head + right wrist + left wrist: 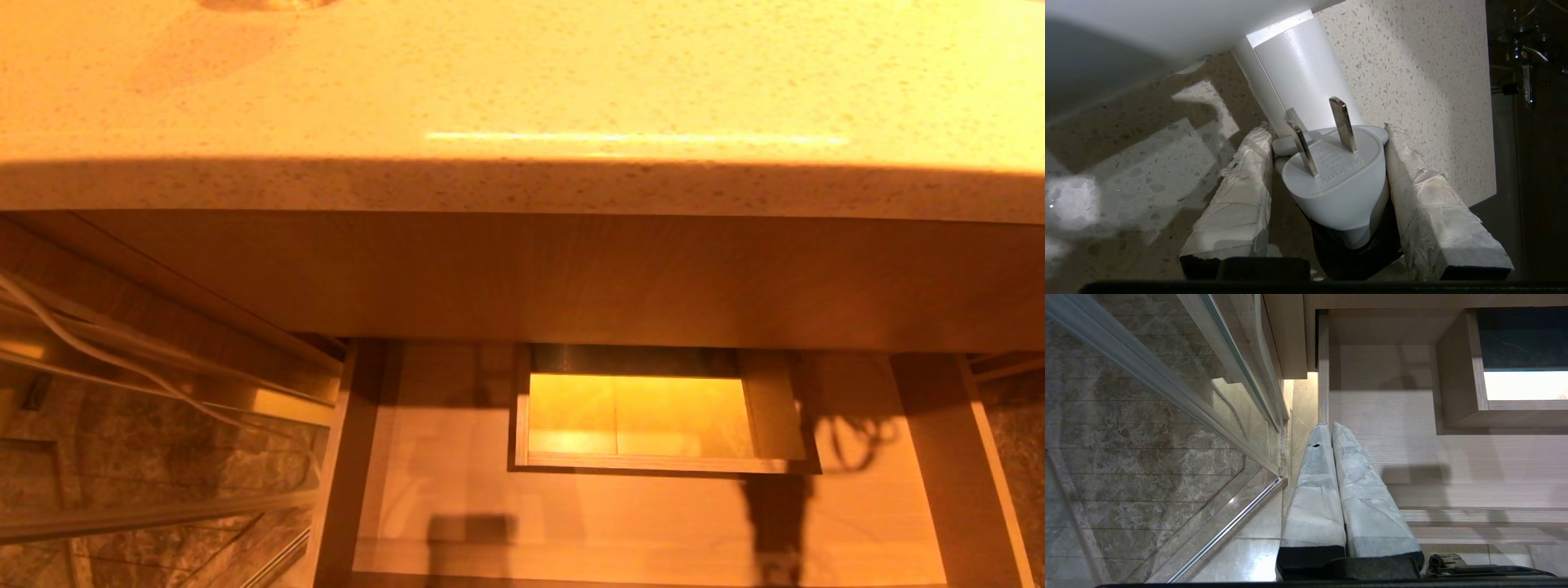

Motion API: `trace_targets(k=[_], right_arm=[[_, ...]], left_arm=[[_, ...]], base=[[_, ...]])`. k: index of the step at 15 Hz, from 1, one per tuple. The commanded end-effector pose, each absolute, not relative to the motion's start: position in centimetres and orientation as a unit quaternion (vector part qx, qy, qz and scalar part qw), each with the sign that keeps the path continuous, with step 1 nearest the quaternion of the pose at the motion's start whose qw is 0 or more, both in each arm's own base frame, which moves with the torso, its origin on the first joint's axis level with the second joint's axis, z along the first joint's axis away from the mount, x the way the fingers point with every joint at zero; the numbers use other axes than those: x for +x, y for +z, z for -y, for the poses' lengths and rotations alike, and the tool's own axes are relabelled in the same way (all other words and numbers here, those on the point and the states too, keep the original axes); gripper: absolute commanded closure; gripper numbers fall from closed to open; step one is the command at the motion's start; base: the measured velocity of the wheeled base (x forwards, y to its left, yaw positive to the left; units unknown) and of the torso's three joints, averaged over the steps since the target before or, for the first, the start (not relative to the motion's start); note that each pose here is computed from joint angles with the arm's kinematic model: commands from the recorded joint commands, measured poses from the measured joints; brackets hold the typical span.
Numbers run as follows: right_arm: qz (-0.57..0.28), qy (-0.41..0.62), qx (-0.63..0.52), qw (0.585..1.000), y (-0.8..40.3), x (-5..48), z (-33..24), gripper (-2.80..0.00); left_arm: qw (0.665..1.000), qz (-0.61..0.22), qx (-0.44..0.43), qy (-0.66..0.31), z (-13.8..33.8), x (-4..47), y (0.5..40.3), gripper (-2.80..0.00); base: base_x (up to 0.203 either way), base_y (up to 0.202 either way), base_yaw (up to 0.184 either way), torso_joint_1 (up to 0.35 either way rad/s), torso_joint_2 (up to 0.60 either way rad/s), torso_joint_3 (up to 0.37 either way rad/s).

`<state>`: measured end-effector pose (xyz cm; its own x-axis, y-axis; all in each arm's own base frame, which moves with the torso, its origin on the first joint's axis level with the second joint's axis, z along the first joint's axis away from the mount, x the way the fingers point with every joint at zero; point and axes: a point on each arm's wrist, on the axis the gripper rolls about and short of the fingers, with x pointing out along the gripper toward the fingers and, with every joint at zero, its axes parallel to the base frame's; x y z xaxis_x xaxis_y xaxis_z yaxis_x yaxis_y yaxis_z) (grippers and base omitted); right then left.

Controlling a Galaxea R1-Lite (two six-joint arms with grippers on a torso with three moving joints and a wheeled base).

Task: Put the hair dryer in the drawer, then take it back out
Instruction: Put it into the drawer

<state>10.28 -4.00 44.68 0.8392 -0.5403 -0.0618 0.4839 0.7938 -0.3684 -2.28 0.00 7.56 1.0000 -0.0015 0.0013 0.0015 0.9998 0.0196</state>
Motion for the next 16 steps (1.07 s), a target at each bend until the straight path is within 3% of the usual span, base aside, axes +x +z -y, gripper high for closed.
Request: trace_targets(k=[1, 16], right_arm=[[-0.075, -0.266, -0.178, 0.944, 44.8, 9.6, 3.6, 0.0], [-0.055, -0.241, -0.204, 0.947, 44.8, 6.4, 2.4, 0.0]], left_arm=[[1.0, 0.0, 0.01, -0.001, 0.0, -2.3, 7.5, 0.0], [1.0, 0.0, 0.01, -0.001, 0.0, -2.3, 7.5, 0.0]], base=[[0.0, 0.0, 0.0, 0.0, 0.0, 0.0], [0.0, 0.0, 0.0, 0.0, 0.0, 0.0]])
